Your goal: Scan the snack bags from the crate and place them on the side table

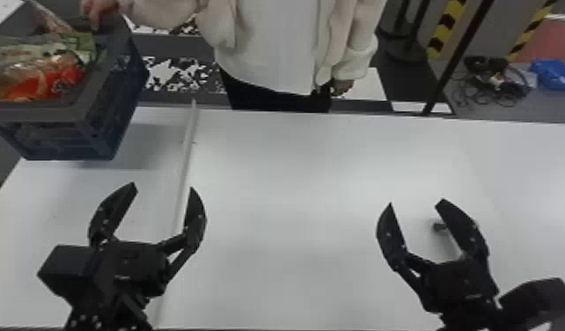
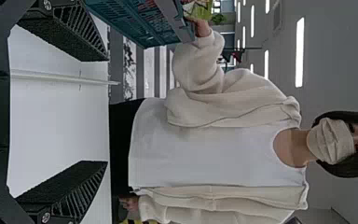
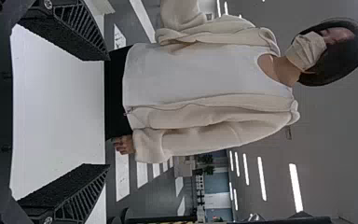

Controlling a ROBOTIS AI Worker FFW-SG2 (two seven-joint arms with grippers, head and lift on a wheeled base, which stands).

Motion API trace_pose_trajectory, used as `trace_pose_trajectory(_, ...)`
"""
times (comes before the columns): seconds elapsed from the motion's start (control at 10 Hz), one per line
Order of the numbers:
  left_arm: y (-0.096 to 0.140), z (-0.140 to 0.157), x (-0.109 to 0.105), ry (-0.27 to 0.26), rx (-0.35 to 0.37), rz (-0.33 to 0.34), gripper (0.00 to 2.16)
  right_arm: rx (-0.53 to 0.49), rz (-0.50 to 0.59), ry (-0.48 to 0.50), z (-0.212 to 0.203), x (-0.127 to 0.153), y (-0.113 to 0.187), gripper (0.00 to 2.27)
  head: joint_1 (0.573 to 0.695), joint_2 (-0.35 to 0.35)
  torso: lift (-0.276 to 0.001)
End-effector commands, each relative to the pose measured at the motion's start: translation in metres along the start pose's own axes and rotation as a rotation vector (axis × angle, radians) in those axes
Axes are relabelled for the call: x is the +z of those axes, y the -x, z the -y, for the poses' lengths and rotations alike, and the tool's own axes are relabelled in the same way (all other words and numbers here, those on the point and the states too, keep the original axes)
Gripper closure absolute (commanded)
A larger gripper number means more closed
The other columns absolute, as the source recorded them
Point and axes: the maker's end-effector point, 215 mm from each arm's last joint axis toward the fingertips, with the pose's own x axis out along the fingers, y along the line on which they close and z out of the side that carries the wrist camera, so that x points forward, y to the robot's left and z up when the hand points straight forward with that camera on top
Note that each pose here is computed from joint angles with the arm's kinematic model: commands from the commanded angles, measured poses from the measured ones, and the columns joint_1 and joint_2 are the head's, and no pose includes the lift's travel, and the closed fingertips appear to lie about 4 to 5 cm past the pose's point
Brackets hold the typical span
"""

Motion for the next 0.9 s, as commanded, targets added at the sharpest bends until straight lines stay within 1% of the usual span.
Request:
trace_pose_trajectory(0.0,0.0009,0.0001,-0.0011,0.006,0.003,-0.003,0.08,0.000,-0.002,0.001,-0.0006,-0.0002,0.0013,0.05,0.695,-0.051,-0.094)
trace_pose_trajectory(0.2,0.0014,0.0001,-0.0008,0.006,0.003,-0.001,0.09,0.005,-0.006,0.018,-0.0036,-0.0008,0.0028,0.05,0.695,-0.051,-0.094)
trace_pose_trajectory(0.4,0.0023,-0.0011,0.0025,0.011,0.006,0.010,0.09,0.006,-0.005,0.017,-0.0045,-0.0001,0.0025,0.05,0.695,-0.046,-0.094)
trace_pose_trajectory(0.8,0.0028,-0.0011,0.0018,0.012,0.006,0.008,0.09,0.006,-0.006,0.017,-0.0045,-0.0007,0.0031,0.05,0.695,-0.044,-0.094)
